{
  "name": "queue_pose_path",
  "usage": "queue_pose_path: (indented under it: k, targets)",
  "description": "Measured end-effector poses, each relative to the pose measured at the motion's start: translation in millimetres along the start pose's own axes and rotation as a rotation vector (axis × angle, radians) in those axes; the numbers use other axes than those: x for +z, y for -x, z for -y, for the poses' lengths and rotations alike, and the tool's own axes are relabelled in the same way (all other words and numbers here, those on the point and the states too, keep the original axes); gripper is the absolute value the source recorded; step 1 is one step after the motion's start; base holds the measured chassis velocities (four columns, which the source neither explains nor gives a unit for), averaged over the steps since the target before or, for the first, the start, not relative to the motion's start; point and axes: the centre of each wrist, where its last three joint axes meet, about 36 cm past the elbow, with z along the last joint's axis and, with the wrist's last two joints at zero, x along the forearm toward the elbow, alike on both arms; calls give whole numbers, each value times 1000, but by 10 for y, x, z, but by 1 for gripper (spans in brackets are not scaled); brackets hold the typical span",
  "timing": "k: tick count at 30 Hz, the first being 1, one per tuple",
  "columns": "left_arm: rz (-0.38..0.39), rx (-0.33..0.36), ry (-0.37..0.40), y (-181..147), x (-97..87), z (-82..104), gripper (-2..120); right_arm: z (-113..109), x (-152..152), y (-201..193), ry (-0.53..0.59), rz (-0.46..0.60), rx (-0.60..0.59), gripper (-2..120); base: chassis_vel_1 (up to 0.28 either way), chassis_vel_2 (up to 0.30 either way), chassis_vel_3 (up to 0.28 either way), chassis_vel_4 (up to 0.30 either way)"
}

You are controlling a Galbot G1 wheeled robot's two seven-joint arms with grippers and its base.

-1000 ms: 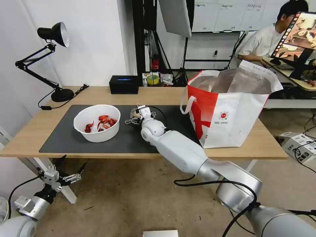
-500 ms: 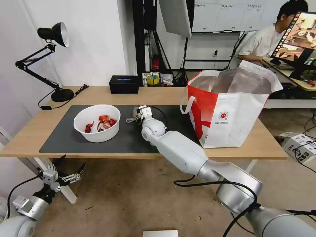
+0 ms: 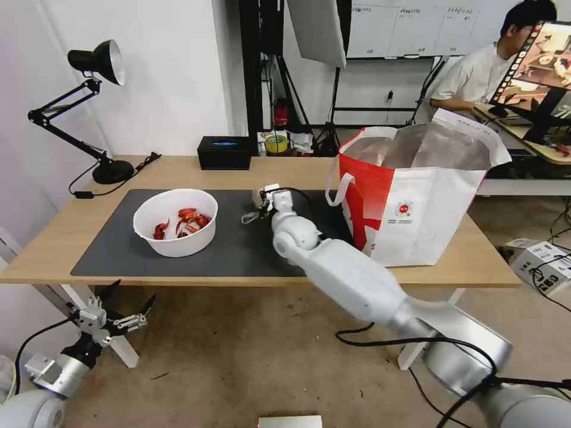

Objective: Pick up the trash from the table and place it into the takeout bag.

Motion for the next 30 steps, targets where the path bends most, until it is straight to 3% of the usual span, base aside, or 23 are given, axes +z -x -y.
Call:
queue_pose_path:
  k: [3, 4, 6, 7, 8, 10, 14, 15, 18, 19, 20, 22, 23, 25, 30]
  targets:
    - [-1, 1, 2, -17, -13, 6, 100, 52, -160, -229, 3, 162, 0, 6, 0, 0, 0, 0]
    - [-1, 1, 2, -17, -13, 6, 100, 52, -160, -229, 3, 162, 0, 6, 0, 0, 0, 0]
    - [-2, 1, 2, -35, -23, 10, 100, 101, -246, -338, 16, 235, 14, 6, 0, 0, 0, 0]
    - [1, 1, 5, -37, -40, 8, 100, 167, -349, -438, 27, 321, 35, 6, 0, 0, 0, 0]
    - [1, 1, 5, -37, -40, 8, 100, 167, -349, -438, 27, 321, 35, 6, 0, 0, 0, 0]
    - [5, 0, 10, -32, -64, -3, 100, 299, -457, -567, 26, 422, 76, 6, 0, 0, 0, 0]
    - [8, 2, 13, -22, -78, 1, 100, 564, -537, -759, 20, 520, 161, 5, 0, 0, 0, 0]
    - [8, 2, 13, -22, -78, 1, 100, 564, -537, -759, 20, 520, 161, 5, 0, 0, 0, 0]
    - [9, 13, 12, -2, -81, 46, 100, 949, -557, -937, -5, 573, 252, 5, 0, 0, 0, 0]
    - [9, 13, 12, -2, -81, 46, 100, 949, -557, -937, -5, 573, 252, 5, 0, 0, 0, 0]
    - [13, 17, 12, 3, -93, 65, 100, 1090, -578, -1020, -10, 578, 275, 5, 0, 0, 0, 0]
    - [15, 24, 11, 2, -109, 100, 100, 1346, -597, -1157, -21, 552, 309, 5, 0, 0, 0, 0]
    - [15, 24, 11, 2, -109, 100, 100, 1346, -597, -1157, -21, 552, 309, 5, 0, 0, 0, 0]
    - [18, 34, 10, 15, -131, 147, 100, 1657, -628, -1309, -48, 511, 346, 5, 0, 0, 0, 0]
    - [25, 37, 1, 70, -132, 251, 100, 1867, -653, -1442, -71, 470, 364, 5, 0, 0, 0, 0]
